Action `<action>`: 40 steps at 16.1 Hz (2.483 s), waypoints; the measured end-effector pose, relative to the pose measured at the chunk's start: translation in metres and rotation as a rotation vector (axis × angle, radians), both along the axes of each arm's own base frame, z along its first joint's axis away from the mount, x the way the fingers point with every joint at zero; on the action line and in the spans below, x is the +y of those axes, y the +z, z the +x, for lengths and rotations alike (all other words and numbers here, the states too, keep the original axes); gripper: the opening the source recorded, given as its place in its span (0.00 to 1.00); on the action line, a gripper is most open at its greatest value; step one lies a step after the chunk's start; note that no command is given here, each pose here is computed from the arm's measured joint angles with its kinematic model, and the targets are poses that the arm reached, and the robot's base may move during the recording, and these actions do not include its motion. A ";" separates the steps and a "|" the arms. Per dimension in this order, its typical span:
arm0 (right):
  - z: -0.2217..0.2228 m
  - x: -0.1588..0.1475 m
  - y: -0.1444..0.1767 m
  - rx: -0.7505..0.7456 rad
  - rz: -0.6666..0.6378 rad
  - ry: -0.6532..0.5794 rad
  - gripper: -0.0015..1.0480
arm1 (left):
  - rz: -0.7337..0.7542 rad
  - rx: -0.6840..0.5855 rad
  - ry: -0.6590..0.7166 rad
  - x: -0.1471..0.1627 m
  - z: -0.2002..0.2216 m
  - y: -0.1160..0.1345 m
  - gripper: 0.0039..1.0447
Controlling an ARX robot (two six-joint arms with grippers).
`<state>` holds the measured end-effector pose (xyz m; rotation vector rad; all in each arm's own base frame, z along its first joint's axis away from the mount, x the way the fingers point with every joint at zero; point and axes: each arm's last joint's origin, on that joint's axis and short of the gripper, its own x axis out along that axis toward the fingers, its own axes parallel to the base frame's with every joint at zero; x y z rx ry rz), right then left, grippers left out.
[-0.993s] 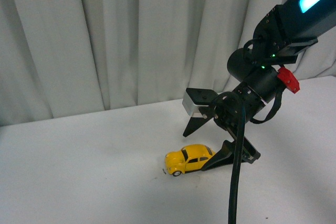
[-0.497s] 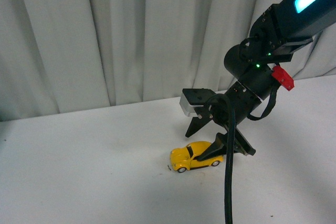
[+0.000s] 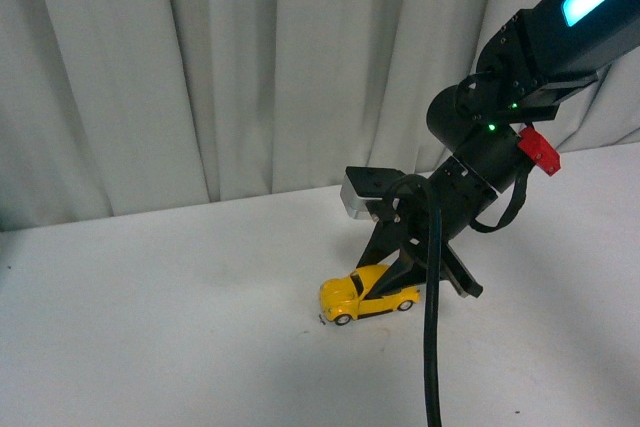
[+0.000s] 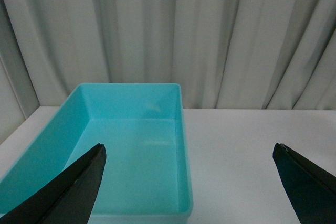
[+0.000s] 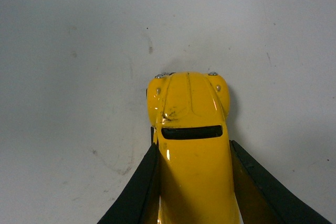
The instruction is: Wind up and store yellow beetle toy
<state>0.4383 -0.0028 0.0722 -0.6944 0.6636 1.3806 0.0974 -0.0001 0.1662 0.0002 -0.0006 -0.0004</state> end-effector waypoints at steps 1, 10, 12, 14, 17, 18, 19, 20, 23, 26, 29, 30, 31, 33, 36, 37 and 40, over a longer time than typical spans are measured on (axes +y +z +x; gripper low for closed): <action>-0.001 0.001 0.000 0.004 0.001 -0.004 0.32 | 0.000 0.000 0.000 0.000 0.000 0.000 0.94; -0.020 -0.018 -0.005 0.032 0.020 -0.061 0.32 | 0.000 0.000 0.000 0.000 0.000 0.000 0.94; -0.032 -0.032 -0.007 0.040 0.021 -0.086 0.32 | 0.000 0.000 0.000 0.000 0.000 0.000 0.94; -0.044 -0.044 -0.008 0.046 0.023 -0.102 0.32 | 0.000 0.000 0.000 0.000 0.000 0.000 0.94; -0.064 -0.064 -0.010 0.048 0.026 -0.116 0.32 | 0.000 0.000 0.000 0.000 0.000 0.000 0.94; -0.071 -0.070 -0.010 0.049 0.026 -0.121 0.32 | 0.000 0.000 0.000 0.000 0.000 0.000 0.94; -0.078 -0.076 -0.011 0.052 0.028 -0.124 0.32 | 0.000 0.000 0.000 0.000 0.000 0.000 0.94; -0.083 -0.081 -0.011 0.051 0.028 -0.125 0.32 | 0.000 0.000 0.000 0.000 0.000 0.000 0.94; -0.100 -0.095 -0.011 0.066 0.022 -0.149 0.32 | 0.000 0.000 0.000 0.000 0.000 0.000 0.94; -0.110 -0.102 -0.009 0.093 0.016 -0.166 0.32 | 0.000 0.000 0.000 0.000 0.000 0.000 0.94; -0.111 -0.106 -0.007 0.118 0.007 -0.171 0.34 | 0.000 0.000 0.000 0.000 0.000 0.000 0.94; -0.111 -0.107 -0.007 0.118 -0.010 -0.169 0.44 | 0.000 0.000 0.000 0.000 0.000 0.000 0.94; -0.111 -0.108 -0.009 0.126 -0.034 -0.171 0.54 | 0.000 0.000 0.000 0.000 0.000 0.000 0.94; -0.112 -0.107 -0.014 0.135 -0.039 -0.170 0.85 | 0.000 0.000 0.000 0.000 0.000 0.000 0.94; -0.112 -0.107 -0.014 0.137 -0.038 -0.169 0.93 | 0.000 0.000 0.000 0.000 0.000 0.000 0.94; -0.111 -0.107 -0.014 0.133 -0.040 -0.169 0.93 | 0.000 0.000 0.000 0.000 0.000 0.000 0.94; -0.110 -0.107 -0.014 0.122 -0.043 -0.168 0.94 | 0.000 0.000 0.000 0.000 0.000 0.000 0.94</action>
